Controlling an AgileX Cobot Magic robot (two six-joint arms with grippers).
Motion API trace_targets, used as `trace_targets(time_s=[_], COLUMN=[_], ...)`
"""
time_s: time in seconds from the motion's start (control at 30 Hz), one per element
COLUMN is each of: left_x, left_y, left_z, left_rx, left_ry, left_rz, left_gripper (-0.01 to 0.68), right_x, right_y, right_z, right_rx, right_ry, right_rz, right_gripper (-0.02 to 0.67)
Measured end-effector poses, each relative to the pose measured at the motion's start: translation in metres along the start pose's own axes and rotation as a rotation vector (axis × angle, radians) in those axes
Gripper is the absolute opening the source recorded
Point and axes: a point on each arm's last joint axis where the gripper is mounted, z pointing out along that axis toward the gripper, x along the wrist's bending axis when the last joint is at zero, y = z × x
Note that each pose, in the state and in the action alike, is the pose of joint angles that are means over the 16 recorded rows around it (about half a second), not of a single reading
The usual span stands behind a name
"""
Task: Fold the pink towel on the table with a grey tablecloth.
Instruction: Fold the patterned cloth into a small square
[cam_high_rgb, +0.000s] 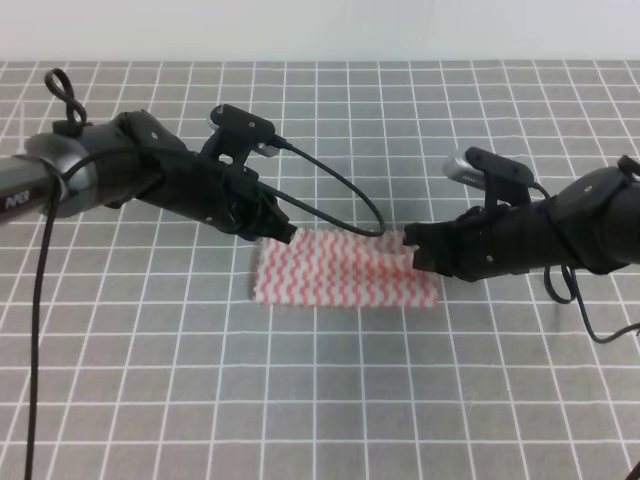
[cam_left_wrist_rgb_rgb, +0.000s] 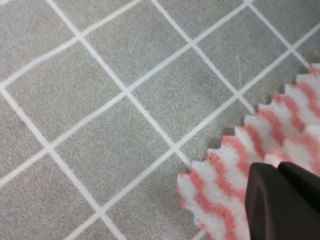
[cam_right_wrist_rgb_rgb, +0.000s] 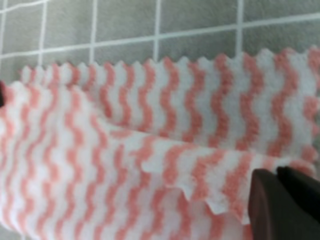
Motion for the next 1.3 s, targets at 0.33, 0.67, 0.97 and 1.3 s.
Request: trace_targets(time_s=[0.33, 0.67, 0.97, 1.3], left_x=[0.004, 0.006, 0.009, 0.011], left_y=[0.0, -0.003, -0.006, -0.009], left_z=[0.0, 0.006, 0.012, 0.018], left_rx=[-0.012, -0.007, -0.002, 0.003], left_ry=[0.031, 0.041, 0.052, 0.06], left_rz=[0.01, 0.007, 0.003, -0.002], left_gripper=[-0.003, -0.003, -0.004, -0.004], right_x=[0.004, 0.004, 0.003, 0.0], right_y=[0.006, 0.007, 0.008, 0.007], right_z=[-0.002, -0.001, -0.001, 0.003], right_rx=[-0.015, -0.023, -0.034, -0.036], right_ry=[0.011, 0.008, 0.001, -0.013], right_rz=[-0.006, -0.007, -0.007, 0.0], right_gripper=[-0.014, -0.013, -0.013, -0.013])
